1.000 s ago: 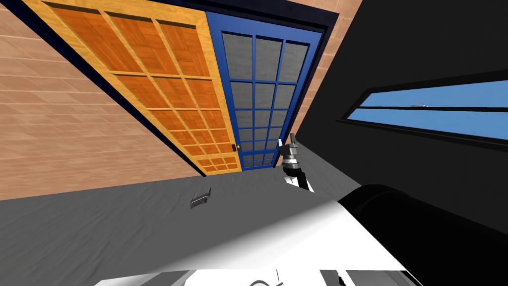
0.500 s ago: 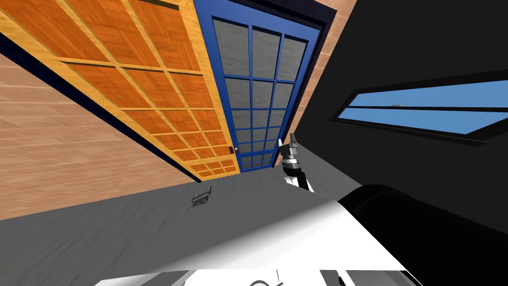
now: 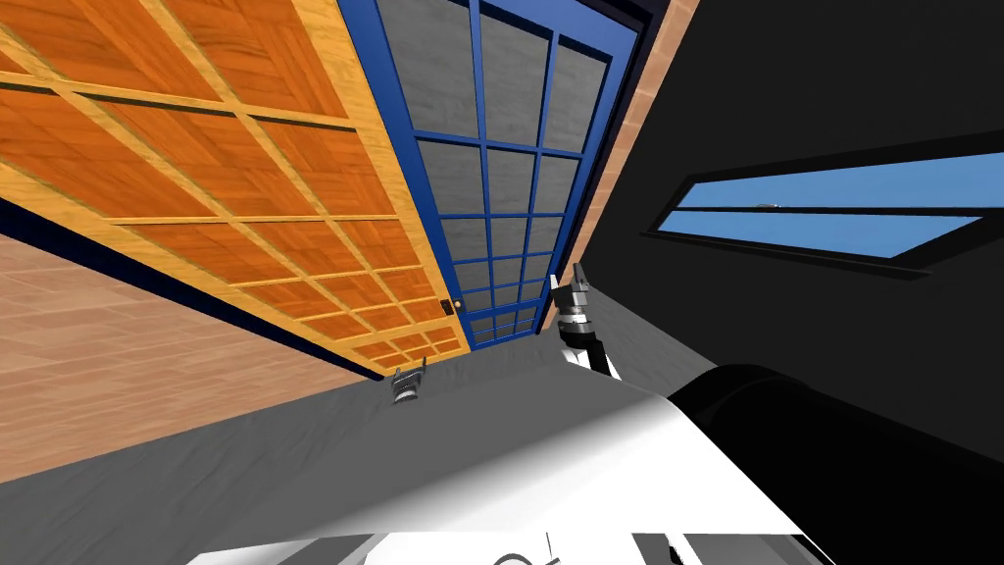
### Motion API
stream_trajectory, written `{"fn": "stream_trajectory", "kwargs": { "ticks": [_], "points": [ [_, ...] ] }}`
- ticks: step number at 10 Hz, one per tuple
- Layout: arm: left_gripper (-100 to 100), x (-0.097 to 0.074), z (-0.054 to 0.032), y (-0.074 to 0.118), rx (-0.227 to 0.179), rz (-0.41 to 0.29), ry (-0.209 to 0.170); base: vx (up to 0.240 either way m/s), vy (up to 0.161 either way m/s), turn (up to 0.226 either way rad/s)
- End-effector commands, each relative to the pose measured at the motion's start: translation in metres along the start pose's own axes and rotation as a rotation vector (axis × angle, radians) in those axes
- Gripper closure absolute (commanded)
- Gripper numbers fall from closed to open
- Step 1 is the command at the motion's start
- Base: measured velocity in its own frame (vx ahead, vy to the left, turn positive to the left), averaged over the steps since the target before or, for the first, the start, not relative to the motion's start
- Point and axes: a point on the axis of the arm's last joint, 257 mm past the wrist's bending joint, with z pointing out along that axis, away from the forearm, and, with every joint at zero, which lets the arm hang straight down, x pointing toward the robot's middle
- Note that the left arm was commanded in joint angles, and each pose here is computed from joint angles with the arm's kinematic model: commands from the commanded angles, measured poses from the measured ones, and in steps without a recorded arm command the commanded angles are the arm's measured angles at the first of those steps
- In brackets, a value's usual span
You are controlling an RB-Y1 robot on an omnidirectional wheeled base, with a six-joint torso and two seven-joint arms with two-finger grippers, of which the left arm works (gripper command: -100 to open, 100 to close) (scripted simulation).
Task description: Pull the door open
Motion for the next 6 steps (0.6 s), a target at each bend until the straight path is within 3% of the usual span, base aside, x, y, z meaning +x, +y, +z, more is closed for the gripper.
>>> {"fn": "stream_trajectory", "kwargs": {
  "ticks": [1, 5, 6],
  "points": [
    [-100, -0.011, 0.0095, -0.017, 0.015, -0.012, -0.023, 0.184, 0.016, -0.101],
    [-100, -0.033, 0.0272, -0.050, 0.051, -0.038, -0.071, 0.192, 0.039, -0.087],
    [-100, -0.047, 0.0360, -0.067, 0.071, -0.050, -0.098, 0.159, 0.042, -0.114]
  ]
}}
